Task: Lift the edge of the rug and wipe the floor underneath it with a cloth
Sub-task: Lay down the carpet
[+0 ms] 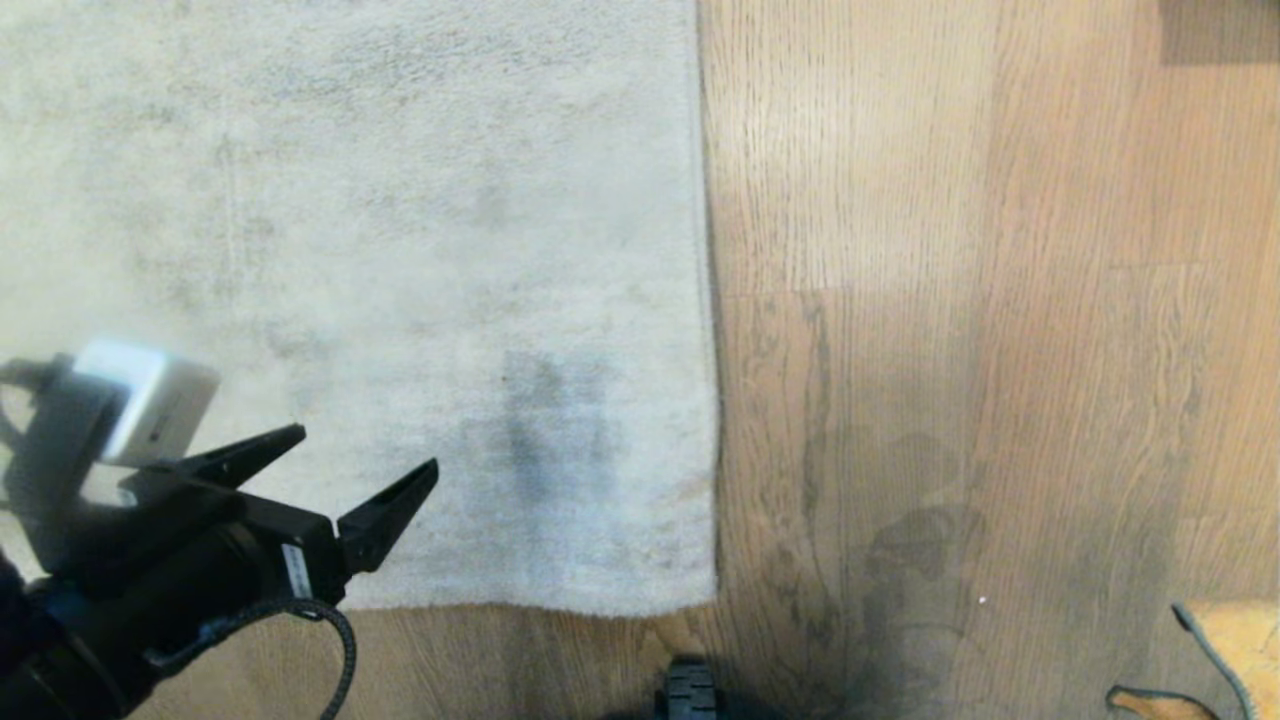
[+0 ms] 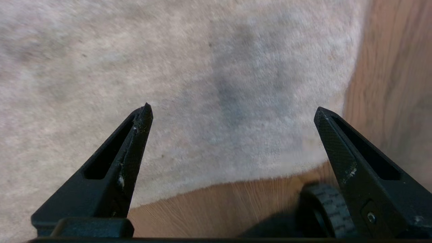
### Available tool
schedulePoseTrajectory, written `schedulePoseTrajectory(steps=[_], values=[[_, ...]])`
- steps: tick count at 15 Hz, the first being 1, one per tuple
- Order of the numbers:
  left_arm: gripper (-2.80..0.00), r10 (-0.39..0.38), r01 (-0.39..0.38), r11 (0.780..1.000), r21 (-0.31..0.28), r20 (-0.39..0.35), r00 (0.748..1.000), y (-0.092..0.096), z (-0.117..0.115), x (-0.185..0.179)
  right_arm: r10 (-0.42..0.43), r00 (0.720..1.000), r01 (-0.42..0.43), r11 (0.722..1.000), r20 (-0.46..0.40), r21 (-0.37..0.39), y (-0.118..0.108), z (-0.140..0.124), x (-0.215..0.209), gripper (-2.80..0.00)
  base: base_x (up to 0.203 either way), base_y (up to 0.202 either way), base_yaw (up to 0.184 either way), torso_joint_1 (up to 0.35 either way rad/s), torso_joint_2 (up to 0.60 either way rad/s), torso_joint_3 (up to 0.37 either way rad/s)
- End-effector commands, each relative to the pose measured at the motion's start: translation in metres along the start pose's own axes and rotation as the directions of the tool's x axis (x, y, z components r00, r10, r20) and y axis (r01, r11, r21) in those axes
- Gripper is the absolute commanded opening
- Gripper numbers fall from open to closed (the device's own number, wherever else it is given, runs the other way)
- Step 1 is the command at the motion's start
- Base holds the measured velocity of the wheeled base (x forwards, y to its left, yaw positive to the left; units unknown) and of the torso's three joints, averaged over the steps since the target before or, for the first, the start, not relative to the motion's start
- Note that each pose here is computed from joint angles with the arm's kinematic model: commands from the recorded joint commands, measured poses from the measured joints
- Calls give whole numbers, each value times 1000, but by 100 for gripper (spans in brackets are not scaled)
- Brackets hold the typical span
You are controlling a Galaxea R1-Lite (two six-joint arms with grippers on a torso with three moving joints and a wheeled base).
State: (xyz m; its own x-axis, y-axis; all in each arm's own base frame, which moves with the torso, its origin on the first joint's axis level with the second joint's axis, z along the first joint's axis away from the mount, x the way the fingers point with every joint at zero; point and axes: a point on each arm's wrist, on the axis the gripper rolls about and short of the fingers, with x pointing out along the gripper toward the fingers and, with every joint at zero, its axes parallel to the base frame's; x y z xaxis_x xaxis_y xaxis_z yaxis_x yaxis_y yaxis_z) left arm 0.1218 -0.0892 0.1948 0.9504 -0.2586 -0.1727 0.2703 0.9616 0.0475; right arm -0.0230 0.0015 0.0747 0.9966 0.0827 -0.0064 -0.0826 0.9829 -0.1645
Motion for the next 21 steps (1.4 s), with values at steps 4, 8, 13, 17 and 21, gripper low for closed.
schedulePoseTrajectory(steps=[4, 8, 13, 17, 21], values=[[0, -60, 62, 998, 24, -87, 994, -4, -20, 7, 2, 1000, -2, 1000, -1, -1, 0, 0, 0, -280, 0, 0, 0, 0, 0, 0], [0, -76, 80, 997, 23, -148, 986, -10, -28, 19, 2, 1000, -2, 1000, -1, -1, 0, 0, 0, -280, 0, 0, 0, 0, 0, 0], [-280, -80, 89, 996, 30, -221, 972, -20, -37, 35, 2, 1000, -2, 1000, -1, -1, 0, 0, 0, -280, 0, 0, 0, 0, 0, 0], [-280, -75, 92, 995, 47, -285, 956, -29, -52, 54, 2, 1000, -2, 1000, -1, -1, 0, 0, 0, -280, 0, 0, 0, 0, 0, 0], [-280, -50, 73, 995, 65, -305, 951, -35, -75, 69, 2, 1000, -2, 1000, -1, -1, 0, 0, 0, -280, 0, 0, 0, 0, 0, 0]])
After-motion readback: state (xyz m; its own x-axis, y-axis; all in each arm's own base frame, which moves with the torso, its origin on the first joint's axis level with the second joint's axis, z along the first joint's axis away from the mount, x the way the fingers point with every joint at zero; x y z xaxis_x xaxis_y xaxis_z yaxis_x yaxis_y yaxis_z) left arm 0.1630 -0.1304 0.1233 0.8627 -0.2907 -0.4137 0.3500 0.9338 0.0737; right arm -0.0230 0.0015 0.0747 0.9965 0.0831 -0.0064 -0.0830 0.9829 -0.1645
